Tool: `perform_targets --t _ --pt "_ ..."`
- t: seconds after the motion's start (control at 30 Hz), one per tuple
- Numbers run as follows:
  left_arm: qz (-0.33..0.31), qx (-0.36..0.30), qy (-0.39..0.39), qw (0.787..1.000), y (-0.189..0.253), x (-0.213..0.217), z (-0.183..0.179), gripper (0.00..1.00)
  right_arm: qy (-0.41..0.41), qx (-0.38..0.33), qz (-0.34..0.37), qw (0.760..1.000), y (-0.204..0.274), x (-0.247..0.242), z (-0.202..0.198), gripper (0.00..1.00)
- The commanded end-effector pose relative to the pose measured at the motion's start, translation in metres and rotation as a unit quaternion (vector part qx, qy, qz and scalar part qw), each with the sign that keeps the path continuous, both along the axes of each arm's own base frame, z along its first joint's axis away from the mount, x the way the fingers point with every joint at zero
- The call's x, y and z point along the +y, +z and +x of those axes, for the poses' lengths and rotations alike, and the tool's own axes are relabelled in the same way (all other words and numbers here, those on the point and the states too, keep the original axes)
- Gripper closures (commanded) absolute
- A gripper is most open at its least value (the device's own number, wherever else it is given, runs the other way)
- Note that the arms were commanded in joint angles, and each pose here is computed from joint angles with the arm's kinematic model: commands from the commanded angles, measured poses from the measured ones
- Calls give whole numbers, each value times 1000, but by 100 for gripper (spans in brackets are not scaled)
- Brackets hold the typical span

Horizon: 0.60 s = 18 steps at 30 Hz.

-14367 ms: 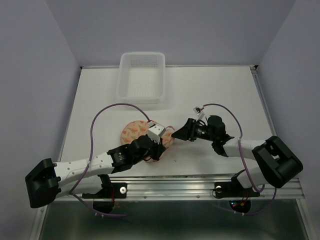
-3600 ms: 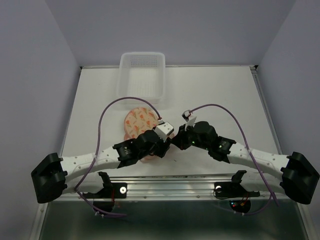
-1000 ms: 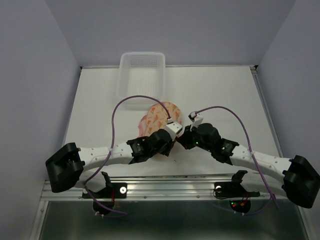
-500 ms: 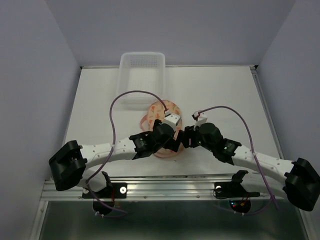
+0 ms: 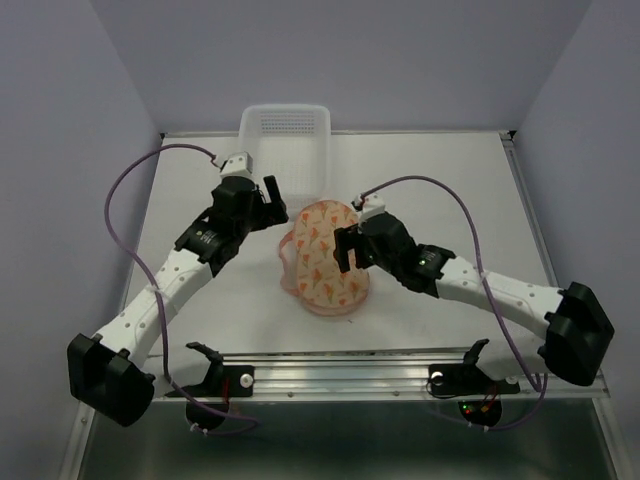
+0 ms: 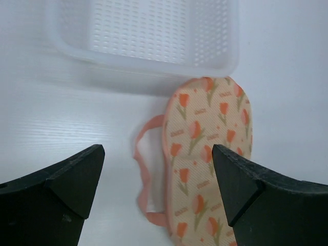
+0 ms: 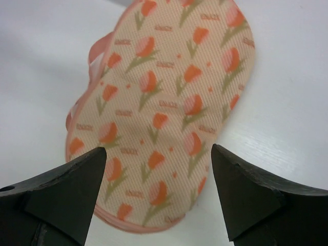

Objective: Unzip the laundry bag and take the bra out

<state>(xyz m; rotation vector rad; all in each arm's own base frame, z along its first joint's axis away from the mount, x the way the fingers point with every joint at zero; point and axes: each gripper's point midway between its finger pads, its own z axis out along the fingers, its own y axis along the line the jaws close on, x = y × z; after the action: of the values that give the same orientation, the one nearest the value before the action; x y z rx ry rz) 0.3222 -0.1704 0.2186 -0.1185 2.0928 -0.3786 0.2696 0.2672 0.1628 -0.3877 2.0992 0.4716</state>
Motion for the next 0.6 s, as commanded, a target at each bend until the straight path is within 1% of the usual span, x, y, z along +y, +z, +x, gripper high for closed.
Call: perform_targets --t 0.0,0.03,0.07,0.1,0.13,0.17,0.2,0.23,0.27,0.3,0.37,0.4,0.43,0.47,0.5,0.53,0.57 --pt "20 10 20 1000 9 52 1 1 32 -32 -37 998 11 49 12 11" --pt "23 11 28 999 7 61 2 1 32 -35 -47 998 8 59 15 11" --pt "21 0 34 999 10 69 3 1 27 -32 -75 996 -9 69 18 11" --pt "27 8 43 999 -1 79 2 1 25 -34 -80 996 -11 77 22 11" --pt "27 8 50 998 -7 86 3 1 16 -47 -72 996 2 87 32 11" --pt "25 7 69 997 -16 99 3 1 6 -46 -94 994 -13 93 37 12" --pt "25 8 73 997 -22 104 3 1 3 -51 -100 994 -14 100 38 12" --pt "21 10 69 997 -25 106 2 1 -3 -62 -95 994 -6 111 44 12" --pt "24 14 79 996 -28 113 2 1 -10 -64 -101 993 -8 115 50 14" --pt "29 10 88 996 -25 117 2 1 -18 -63 -124 990 -25 119 53 16" --pt "47 -3 119 992 -19 131 1 1 -31 -71 -129 989 -28 129 60 19" --pt "52 -5 131 990 -18 136 0 1 -34 -68 -133 988 -34 131 62 22" --pt "60 -10 148 987 -16 144 -1 1 -34 -61 -147 987 -51 134 64 25" --pt "60 -19 153 986 -11 146 -3 1 -35 -60 -149 986 -55 136 66 27" --pt "62 -21 154 986 -11 147 -5 1 -43 -63 -149 986 -56 138 70 33" --pt "62 -26 154 986 -10 147 -5 1 -44 -59 -161 984 -67 138 71 36" --pt "60 -29 155 986 -8 147 -6 1 -46 -60 -162 984 -69 140 73 42"
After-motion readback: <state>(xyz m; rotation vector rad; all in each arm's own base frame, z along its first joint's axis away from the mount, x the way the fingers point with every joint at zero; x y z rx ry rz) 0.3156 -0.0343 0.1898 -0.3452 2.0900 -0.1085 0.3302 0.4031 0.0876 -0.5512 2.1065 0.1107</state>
